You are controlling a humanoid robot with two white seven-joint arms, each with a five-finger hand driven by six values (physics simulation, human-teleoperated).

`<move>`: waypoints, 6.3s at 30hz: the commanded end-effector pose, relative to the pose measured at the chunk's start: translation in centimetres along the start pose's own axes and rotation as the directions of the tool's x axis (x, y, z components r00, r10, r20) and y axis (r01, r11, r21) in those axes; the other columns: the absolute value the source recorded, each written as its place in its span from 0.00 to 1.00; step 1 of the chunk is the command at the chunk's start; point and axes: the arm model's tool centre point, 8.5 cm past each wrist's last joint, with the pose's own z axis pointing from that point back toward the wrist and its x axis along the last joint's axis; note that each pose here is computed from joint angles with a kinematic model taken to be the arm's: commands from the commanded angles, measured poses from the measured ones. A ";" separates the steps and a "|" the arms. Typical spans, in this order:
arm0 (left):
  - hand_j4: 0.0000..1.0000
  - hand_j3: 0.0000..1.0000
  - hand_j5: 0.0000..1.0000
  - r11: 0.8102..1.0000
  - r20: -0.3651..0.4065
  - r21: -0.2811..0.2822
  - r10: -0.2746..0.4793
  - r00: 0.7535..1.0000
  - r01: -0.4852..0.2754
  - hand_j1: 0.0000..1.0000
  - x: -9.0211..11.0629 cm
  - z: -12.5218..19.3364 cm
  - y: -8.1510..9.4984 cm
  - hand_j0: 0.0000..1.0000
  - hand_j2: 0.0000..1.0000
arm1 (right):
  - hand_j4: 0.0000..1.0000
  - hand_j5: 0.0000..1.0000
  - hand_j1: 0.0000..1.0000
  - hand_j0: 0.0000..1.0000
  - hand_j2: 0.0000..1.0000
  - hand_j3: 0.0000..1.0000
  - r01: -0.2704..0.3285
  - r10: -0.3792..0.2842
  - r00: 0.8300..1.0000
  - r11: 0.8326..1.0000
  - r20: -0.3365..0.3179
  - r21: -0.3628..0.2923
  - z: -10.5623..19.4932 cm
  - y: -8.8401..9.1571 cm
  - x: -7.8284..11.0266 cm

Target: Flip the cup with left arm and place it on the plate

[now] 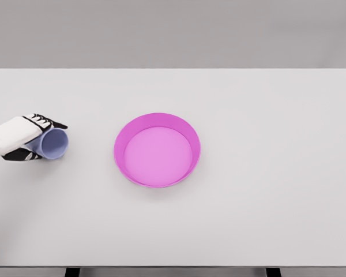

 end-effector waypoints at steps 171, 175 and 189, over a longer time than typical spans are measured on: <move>0.75 0.75 0.75 0.950 0.596 -0.081 0.289 0.749 -0.302 0.75 18.3 -14.4 2.2 0.75 0.75 | 1.00 1.00 1.00 1.00 1.00 1.00 0.001 -0.001 1.000 1.000 0.000 0.000 0.0 0.0 0.0; 0.76 0.76 0.76 0.951 0.605 -0.098 0.291 0.741 -0.294 0.76 18.8 -14.6 2.0 0.76 0.76 | 1.00 1.00 1.00 1.00 1.00 1.00 -0.001 0.001 1.000 1.000 0.000 0.000 0.0 0.0 0.0; 0.77 0.77 0.77 0.946 0.632 -0.130 0.310 0.710 -0.297 0.77 20.3 -15.6 1.8 0.77 0.77 | 1.00 1.00 1.00 1.00 1.00 1.00 0.001 -0.001 1.000 1.000 0.000 0.000 0.0 0.0 0.0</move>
